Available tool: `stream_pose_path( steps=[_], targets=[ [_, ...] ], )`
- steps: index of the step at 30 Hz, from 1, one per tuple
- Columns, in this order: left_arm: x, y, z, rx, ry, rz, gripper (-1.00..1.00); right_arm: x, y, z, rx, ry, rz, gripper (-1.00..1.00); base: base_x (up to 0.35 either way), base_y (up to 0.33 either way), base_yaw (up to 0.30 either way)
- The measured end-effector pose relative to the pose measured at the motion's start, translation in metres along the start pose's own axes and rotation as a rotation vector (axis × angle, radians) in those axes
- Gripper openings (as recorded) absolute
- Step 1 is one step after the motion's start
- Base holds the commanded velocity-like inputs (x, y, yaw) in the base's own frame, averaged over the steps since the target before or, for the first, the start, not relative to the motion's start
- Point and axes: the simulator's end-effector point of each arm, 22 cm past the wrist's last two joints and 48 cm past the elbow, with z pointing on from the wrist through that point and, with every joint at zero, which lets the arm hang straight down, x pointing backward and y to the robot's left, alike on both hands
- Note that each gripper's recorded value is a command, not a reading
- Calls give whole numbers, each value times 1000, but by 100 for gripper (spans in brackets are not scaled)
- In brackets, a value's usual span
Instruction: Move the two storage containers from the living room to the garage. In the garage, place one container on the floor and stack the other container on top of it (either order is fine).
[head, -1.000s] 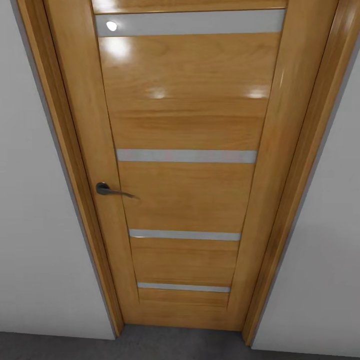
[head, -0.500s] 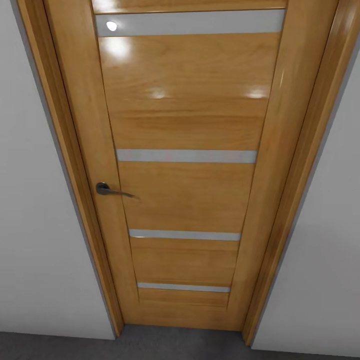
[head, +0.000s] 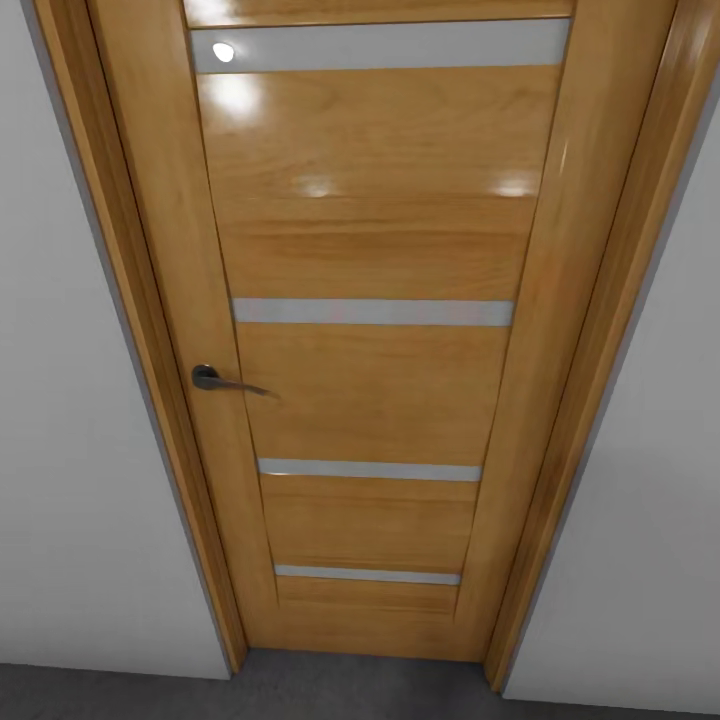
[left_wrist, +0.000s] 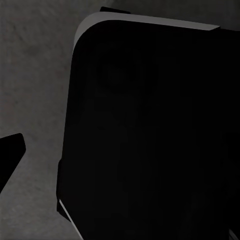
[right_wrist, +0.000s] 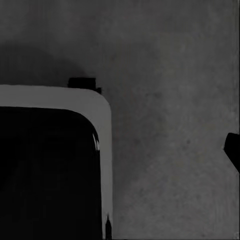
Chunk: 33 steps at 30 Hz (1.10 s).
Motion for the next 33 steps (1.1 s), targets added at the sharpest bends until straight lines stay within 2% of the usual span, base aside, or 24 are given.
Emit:
stream_pose_path(
  steps=[3,7,9,11,13,15,17,22,23,24,26,29,33],
  targets=[
    [0,0,0,0,0,0,100,-79,-26,0,33,-54,5,100,0,0,0],
    [1,0,0,0,1,1,100,-149,-34,-5,43,-111,18,100,0,0,0],
    [1,0,0,0,1,1,100,-170,-38,-8,47,-132,22,100,0,0,0],
    [1,0,0,0,1,1,100,-213,-43,-15,57,-177,25,100,0,0,0],
    [1,0,0,0,1,1,100,-246,-40,-23,59,-169,24,100,0,0,0],
    [1,0,0,0,1,2,100,-263,-35,-28,55,-160,18,100,0,0,0],
    [1,0,0,0,1,1,100,-284,-11,-34,30,-162,2,100,0,0,0],
    [1,0,0,0,1,1,100,-335,72,-58,-52,-176,-69,100,0,0,0],
    [0,0,0,0,0,1,100,-349,99,-69,-80,-180,-92,100,0,0,0],
    [0,0,0,0,0,1,100,-354,109,-73,-89,-182,-101,100,0,0,0],
    [0,0,0,0,0,1,100,-376,151,-97,-138,-190,-117,100,0,0,0],
    [0,0,0,0,0,2,100,-389,170,-114,-159,-198,-122,100,0,0,0],
    [0,0,0,0,0,2,100,-426,166,-144,-143,-261,-136,100,0,0,0]
  ],
)
